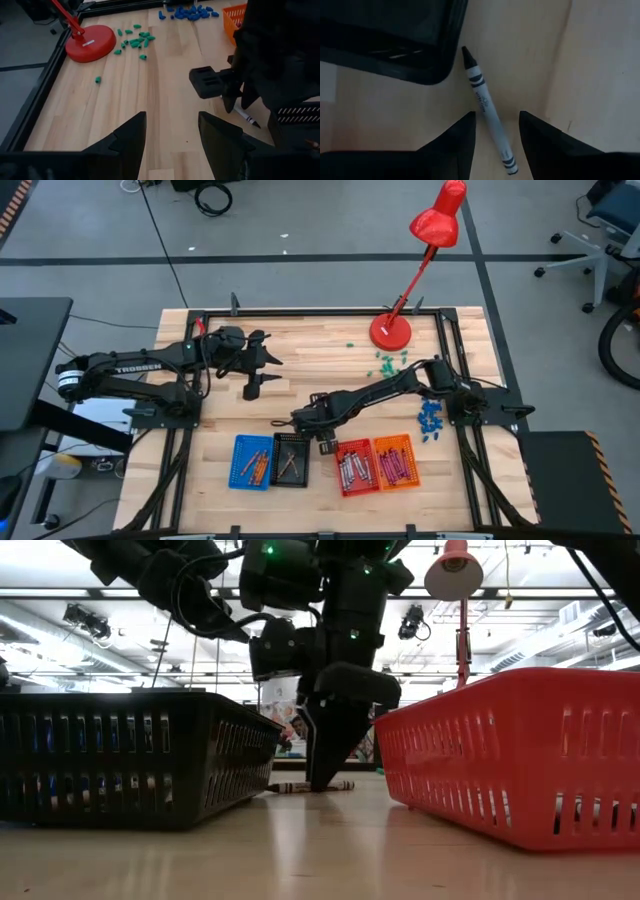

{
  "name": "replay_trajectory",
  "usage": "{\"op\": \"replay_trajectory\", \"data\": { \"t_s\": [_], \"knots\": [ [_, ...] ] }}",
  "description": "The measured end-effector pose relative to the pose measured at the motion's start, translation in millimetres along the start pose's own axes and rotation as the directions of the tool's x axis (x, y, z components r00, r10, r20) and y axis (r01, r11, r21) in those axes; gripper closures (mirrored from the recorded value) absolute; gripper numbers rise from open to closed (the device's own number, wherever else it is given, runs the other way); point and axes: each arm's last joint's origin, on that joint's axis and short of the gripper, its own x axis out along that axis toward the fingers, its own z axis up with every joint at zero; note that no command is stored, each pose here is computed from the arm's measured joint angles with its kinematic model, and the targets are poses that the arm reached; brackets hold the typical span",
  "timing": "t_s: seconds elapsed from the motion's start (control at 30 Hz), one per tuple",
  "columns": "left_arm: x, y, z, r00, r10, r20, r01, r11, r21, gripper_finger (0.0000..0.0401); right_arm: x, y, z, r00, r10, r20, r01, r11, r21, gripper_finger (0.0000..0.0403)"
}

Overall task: Sort crayons
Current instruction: Put the black crayon into the red basket

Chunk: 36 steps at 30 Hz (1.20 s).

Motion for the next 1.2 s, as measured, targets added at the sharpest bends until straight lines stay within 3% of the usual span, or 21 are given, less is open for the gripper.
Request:
{"op": "replay_trajectory", "data": {
  "t_s": [0.3, 0.97, 1.2],
  "knots": [
    [0.0, -0.2, -0.6, 1.000, -0.002, -0.006, 0.002, 1.000, -0.003, 0.0209, 2.4, 0.1, -2.1, 1.000, 0.025, 0.000, -0.025, 1.000, 0.002, 0.0262],
    [-0.1, -0.6, -2.2, 1.000, -0.007, -0.023, 0.006, 1.000, -0.011, 0.0209, 3.5, -12.4, -3.9, 0.995, 0.097, -0.008, -0.096, 0.993, 0.072, 0.0377],
    [-0.1, -0.6, -2.2, 1.000, -0.007, -0.023, 0.006, 1.000, -0.011, 0.0209, 3.4, -13.3, -4.0, 0.995, 0.096, -0.009, -0.095, 0.992, 0.086, 0.0376]
  ]
}}
